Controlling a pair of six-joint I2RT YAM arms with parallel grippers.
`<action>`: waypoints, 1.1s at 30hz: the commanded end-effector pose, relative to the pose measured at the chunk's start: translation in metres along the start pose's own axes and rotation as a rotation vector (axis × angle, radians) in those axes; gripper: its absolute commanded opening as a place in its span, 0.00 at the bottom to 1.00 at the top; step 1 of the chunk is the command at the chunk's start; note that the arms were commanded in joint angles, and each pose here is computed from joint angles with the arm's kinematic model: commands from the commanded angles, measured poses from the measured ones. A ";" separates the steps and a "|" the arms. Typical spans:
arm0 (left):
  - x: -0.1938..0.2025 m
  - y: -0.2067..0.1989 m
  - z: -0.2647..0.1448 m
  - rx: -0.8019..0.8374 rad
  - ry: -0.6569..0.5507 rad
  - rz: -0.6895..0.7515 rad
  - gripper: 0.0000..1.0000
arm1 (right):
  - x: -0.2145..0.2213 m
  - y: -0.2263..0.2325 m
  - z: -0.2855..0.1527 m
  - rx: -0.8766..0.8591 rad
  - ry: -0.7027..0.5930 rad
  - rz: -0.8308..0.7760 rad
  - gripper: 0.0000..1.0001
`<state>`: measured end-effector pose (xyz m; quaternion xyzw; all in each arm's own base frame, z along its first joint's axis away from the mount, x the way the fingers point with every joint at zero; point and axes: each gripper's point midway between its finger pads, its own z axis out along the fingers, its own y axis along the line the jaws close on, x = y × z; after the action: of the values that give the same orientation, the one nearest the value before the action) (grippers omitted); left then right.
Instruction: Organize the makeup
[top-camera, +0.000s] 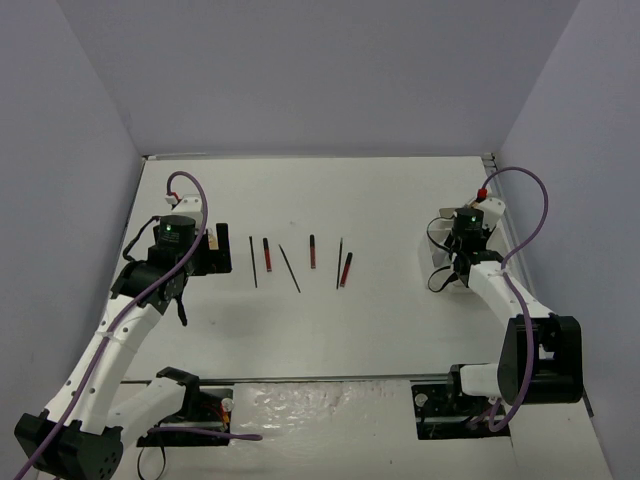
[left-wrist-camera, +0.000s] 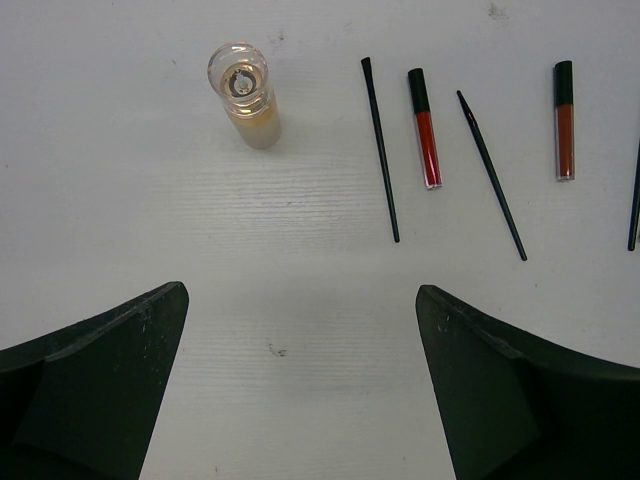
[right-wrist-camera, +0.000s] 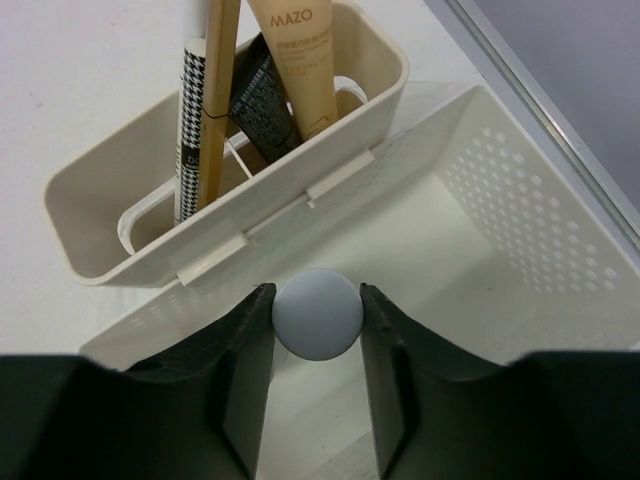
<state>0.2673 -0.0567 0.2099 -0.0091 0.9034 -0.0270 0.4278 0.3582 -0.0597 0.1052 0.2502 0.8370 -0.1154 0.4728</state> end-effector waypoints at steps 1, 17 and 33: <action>-0.020 -0.002 -0.006 0.010 -0.067 -0.033 0.97 | -0.029 0.003 -0.004 -0.012 -0.093 0.055 0.41; -0.019 0.000 -0.007 0.002 -0.065 -0.038 0.97 | -0.089 0.013 -0.054 -0.117 -0.170 0.068 0.73; -0.026 0.006 0.028 -0.070 -0.042 -0.109 0.97 | -0.187 0.025 -0.250 -0.598 -0.481 0.093 1.00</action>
<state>0.2784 -0.0533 0.1921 -0.0308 0.9151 -0.0105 0.4018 0.2982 -0.0061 0.3645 0.1437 0.7154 0.0589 0.6812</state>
